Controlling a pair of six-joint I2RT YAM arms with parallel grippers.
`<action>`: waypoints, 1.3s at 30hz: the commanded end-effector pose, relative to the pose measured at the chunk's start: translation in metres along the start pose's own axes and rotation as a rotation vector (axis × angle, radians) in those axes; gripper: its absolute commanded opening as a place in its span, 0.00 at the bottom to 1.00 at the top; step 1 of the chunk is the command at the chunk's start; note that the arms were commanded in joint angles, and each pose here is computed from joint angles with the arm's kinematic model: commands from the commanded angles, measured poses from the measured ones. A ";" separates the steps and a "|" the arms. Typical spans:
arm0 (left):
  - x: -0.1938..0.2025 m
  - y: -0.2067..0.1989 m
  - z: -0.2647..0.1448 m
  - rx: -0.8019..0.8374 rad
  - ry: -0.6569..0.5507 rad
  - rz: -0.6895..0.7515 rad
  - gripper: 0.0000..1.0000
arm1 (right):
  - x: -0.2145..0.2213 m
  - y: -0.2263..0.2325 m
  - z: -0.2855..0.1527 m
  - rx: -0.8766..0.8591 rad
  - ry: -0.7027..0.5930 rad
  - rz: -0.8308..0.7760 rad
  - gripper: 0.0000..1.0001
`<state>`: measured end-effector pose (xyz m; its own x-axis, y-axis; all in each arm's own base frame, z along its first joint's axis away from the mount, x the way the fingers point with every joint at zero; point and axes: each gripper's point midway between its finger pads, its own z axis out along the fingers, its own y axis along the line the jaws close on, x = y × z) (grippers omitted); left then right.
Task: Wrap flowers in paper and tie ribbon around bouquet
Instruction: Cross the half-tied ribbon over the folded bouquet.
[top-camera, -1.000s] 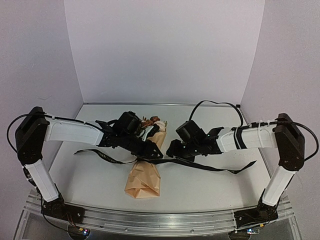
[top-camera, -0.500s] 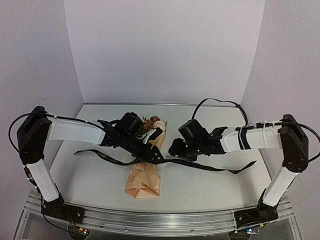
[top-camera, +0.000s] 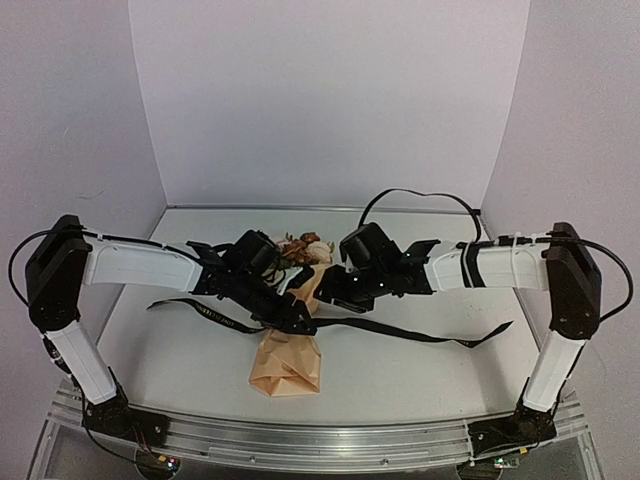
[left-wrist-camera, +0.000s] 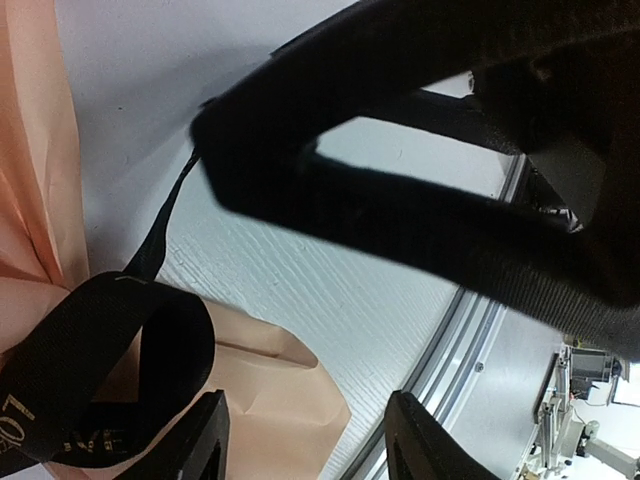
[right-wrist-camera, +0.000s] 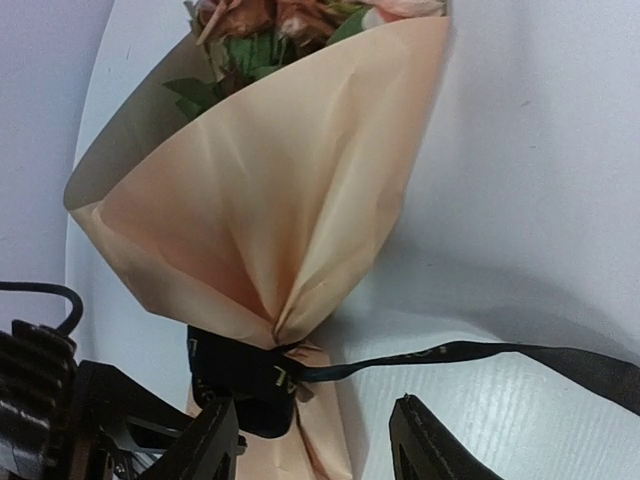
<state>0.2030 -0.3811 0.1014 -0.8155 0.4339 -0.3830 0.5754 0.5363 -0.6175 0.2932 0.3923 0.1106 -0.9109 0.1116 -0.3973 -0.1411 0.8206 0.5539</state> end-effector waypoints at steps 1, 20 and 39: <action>-0.008 -0.014 -0.016 0.024 -0.073 0.044 0.54 | 0.011 0.025 0.014 -0.073 0.083 -0.009 0.53; -0.036 0.048 -0.103 -0.205 -0.381 -0.159 0.54 | 0.032 0.023 0.029 0.091 0.077 -0.248 0.44; -0.042 0.052 -0.090 -0.189 -0.351 -0.134 0.54 | 0.032 0.025 0.039 0.156 0.078 -0.312 0.30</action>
<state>0.2645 -0.2980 0.1333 -0.8647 0.0959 -0.4930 0.3945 0.7372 -0.5486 0.2724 0.4322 0.0758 -0.8781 -0.1820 -0.4425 -0.3427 0.8846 0.3163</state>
